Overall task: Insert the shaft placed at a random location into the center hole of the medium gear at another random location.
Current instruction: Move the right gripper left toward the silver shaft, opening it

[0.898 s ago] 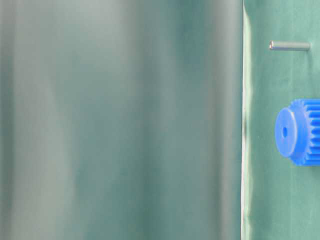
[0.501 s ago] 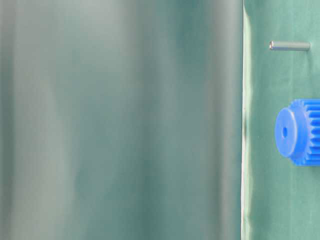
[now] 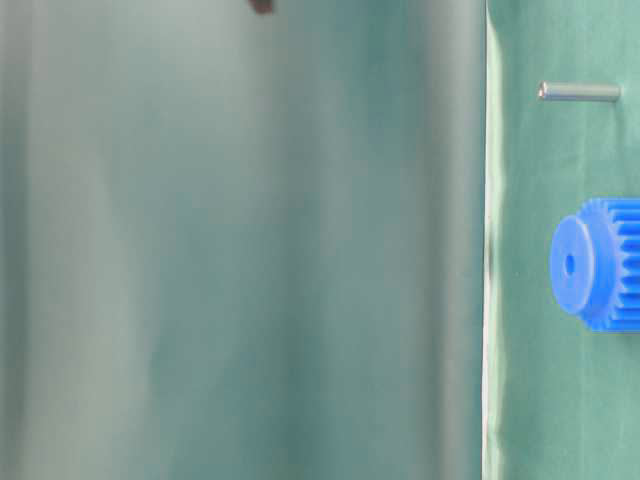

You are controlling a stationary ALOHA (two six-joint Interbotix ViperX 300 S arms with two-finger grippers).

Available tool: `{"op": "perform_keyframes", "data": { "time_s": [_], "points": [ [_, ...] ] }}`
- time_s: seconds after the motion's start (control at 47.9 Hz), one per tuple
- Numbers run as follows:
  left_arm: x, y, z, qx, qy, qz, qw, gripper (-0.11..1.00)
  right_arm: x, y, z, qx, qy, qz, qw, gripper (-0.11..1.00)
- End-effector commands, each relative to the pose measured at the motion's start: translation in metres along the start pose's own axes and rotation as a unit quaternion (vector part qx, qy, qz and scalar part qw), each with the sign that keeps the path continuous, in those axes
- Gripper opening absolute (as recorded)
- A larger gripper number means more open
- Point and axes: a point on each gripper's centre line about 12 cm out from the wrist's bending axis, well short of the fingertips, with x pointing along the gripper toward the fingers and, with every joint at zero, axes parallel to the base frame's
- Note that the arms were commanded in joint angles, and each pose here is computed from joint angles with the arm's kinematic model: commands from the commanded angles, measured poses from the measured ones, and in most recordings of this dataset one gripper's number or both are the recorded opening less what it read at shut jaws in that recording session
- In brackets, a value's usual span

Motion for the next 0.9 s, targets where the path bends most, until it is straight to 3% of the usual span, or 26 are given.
{"op": "perform_keyframes", "data": {
  "time_s": [0.0, 0.271, 0.522, 0.877],
  "points": [
    [0.002, 0.001, 0.008, 0.002, -0.01, 0.003, 0.9999, 0.0, 0.013, -0.005, -0.008, -0.006, 0.01, -0.01, 0.9999, 0.91],
    [0.002, 0.004, 0.007, 0.004, -0.008, 0.009, 0.9999, 0.0, 0.045, -0.022, -0.059, 0.0, 0.074, -0.038, 0.9965, 0.89],
    [0.002, 0.004, 0.006, 0.004, -0.007, 0.01, 0.9999, 0.0, 0.063, -0.023, -0.092, 0.005, 0.101, -0.041, 0.994, 0.89],
    [0.003, 0.005, 0.005, 0.004, -0.004, 0.012, 0.9999, 0.0, 0.08, -0.025, -0.114, 0.01, 0.105, -0.046, 0.9934, 0.88]
  ]
}}
